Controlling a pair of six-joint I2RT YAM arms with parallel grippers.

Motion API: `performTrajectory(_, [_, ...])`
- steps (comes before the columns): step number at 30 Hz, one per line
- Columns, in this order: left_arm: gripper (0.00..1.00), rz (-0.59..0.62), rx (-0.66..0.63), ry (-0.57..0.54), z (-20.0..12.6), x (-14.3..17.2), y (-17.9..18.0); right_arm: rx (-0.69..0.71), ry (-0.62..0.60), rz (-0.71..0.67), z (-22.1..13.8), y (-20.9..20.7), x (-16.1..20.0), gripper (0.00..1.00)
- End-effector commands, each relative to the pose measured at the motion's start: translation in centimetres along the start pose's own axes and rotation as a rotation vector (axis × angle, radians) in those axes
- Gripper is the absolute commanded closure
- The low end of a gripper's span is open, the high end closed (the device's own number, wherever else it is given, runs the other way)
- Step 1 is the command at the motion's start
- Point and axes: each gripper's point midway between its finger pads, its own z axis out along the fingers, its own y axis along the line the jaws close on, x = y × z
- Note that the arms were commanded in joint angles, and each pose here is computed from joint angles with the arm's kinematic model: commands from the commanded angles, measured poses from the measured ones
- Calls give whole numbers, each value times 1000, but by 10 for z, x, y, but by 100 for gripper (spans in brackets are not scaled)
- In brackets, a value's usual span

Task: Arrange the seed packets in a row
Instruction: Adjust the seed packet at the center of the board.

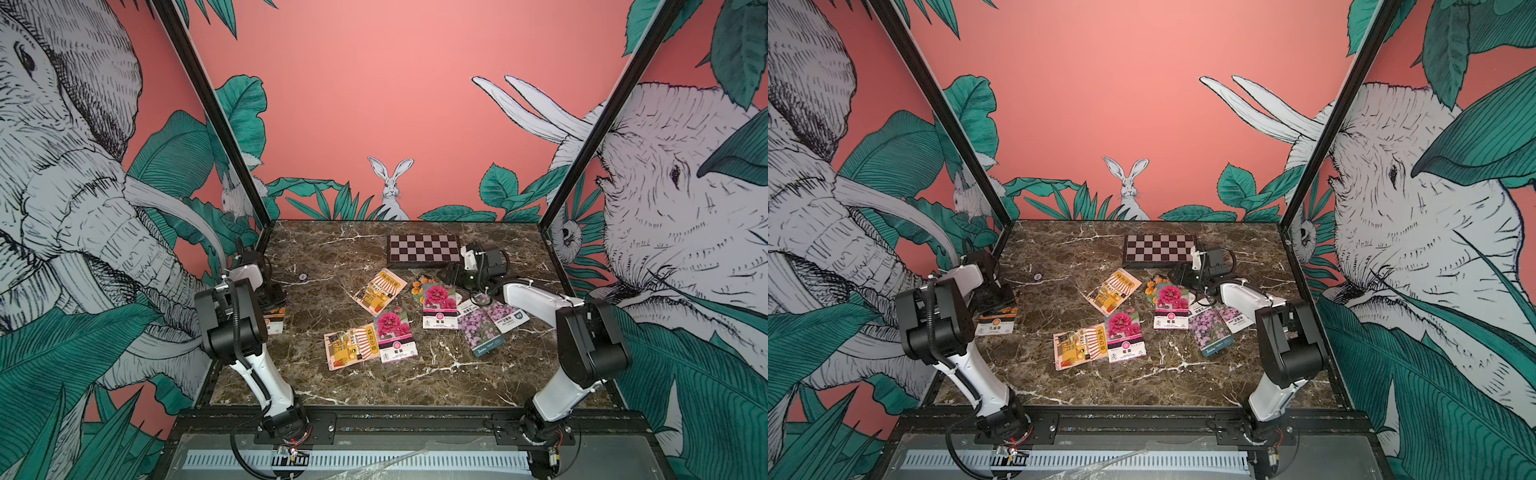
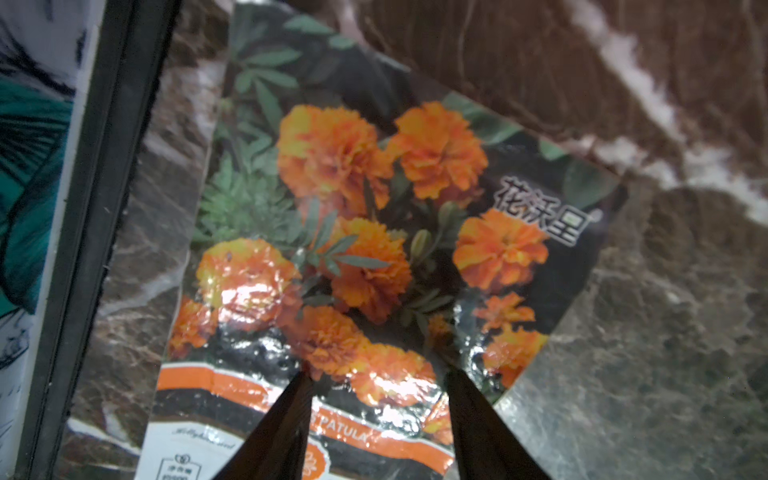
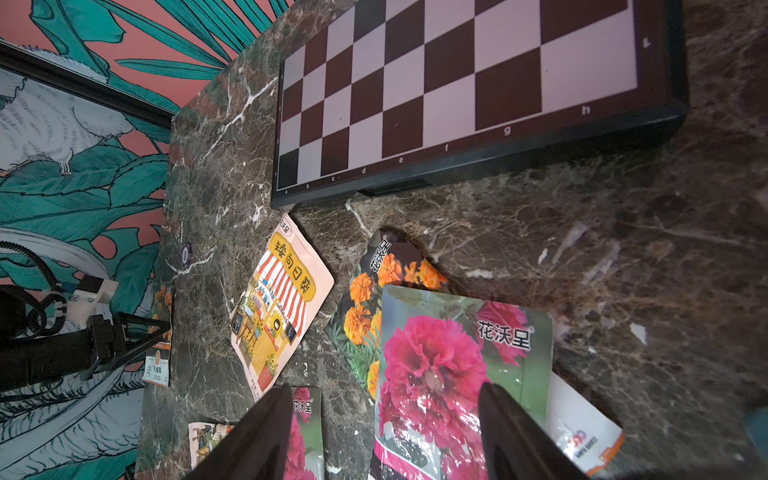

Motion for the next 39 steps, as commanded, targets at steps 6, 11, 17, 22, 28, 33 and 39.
performTrajectory(6, [42,60,-5,34,-3,7,3,12,-45,-5,-8,5,-14,28])
performTrajectory(11, [36,95,40,-29,-30,0,-10,28,-66,-7,-14,6,-19,27])
performTrajectory(17, [24,160,87,-105,-67,-2,-42,49,-48,1,-18,4,-15,27])
performTrajectory(22, [17,200,252,-168,-99,5,-97,73,14,0,-19,0,-3,25])
performTrajectory(28, [6,260,461,-221,-126,29,-186,109,115,-10,-7,-5,8,26])
performTrajectory(33, [1,212,614,-241,-134,54,-253,248,143,-42,-2,-30,4,28])
performTrajectory(39, [12,299,777,-127,-135,103,-339,271,192,-30,7,-47,8,34])
